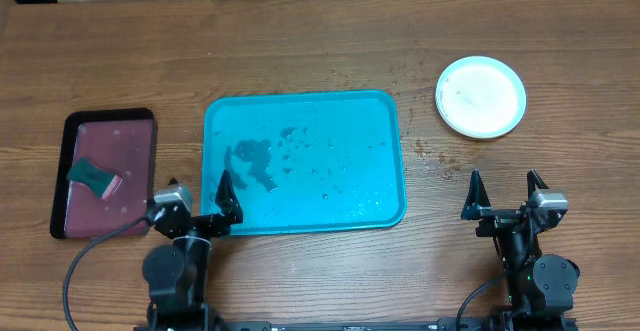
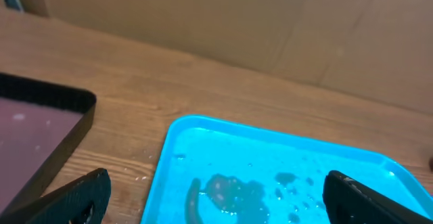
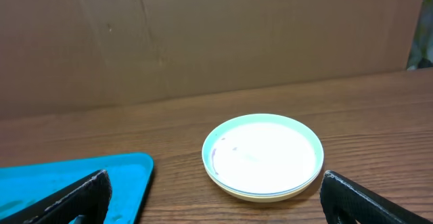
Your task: Clean dirty plates on tray and stack at the side
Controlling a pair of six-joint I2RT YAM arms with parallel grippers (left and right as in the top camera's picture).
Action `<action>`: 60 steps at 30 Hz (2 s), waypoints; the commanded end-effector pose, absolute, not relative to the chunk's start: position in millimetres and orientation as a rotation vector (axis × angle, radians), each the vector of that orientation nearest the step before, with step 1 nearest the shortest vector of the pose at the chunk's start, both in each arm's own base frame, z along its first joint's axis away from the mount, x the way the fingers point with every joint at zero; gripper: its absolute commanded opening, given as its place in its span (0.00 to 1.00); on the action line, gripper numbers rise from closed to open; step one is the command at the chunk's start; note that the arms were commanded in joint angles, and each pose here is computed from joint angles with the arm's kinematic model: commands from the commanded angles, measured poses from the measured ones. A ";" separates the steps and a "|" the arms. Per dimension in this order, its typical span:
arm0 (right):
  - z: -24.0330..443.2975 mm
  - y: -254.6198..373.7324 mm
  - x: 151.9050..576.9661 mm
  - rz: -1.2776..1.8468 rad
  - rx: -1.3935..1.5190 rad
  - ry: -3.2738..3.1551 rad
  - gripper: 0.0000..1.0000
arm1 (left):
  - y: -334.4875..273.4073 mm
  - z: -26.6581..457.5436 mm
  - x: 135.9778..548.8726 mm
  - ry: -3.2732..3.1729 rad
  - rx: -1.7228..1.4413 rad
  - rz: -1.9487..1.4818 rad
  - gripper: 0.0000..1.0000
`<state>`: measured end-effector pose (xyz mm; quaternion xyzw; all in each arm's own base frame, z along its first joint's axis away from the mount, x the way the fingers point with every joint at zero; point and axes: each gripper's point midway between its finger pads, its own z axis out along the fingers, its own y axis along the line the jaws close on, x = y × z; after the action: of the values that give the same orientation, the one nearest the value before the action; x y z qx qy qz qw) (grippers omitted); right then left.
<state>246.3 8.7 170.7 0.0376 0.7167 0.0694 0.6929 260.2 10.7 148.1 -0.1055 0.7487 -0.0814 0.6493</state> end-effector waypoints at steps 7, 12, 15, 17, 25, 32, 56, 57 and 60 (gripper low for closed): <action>169.2 8.5 246.4 0.150 0.083 1.597 1.00 | -0.2 148.1 247.5 1.679 -0.130 -0.151 0.99; 169.2 8.5 246.4 0.150 0.083 1.597 1.00 | -3.9 156.4 246.0 1.644 -0.100 -0.149 1.00; 169.2 8.5 246.4 0.150 0.083 1.597 1.00 | -4.7 156.9 246.0 1.643 -0.097 -0.152 1.00; 169.2 8.5 246.4 0.150 0.083 1.597 1.00 | -4.6 156.9 246.0 1.643 -0.097 -0.151 1.00; 169.2 8.5 246.4 0.150 0.083 1.597 1.00 | -4.6 156.7 246.0 1.644 -0.097 -0.151 1.00; 169.2 8.5 246.4 0.150 0.083 1.597 1.00 | -3.7 156.6 246.1 1.644 -0.100 -0.146 1.00; 169.2 8.5 246.4 0.150 0.083 1.597 1.00 | -0.8 156.4 246.1 1.643 0.107 0.072 1.00; 169.2 8.5 246.4 0.150 0.083 1.597 1.00 | -0.8 156.4 246.1 1.643 0.107 0.072 1.00; 169.2 8.5 246.4 0.150 0.083 1.597 1.00 | -0.8 156.4 246.1 1.643 0.107 0.072 0.99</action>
<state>246.3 8.4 170.7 0.0381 0.7167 0.0689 0.6929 246.4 0.1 155.9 0.0373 0.7346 0.0231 0.6771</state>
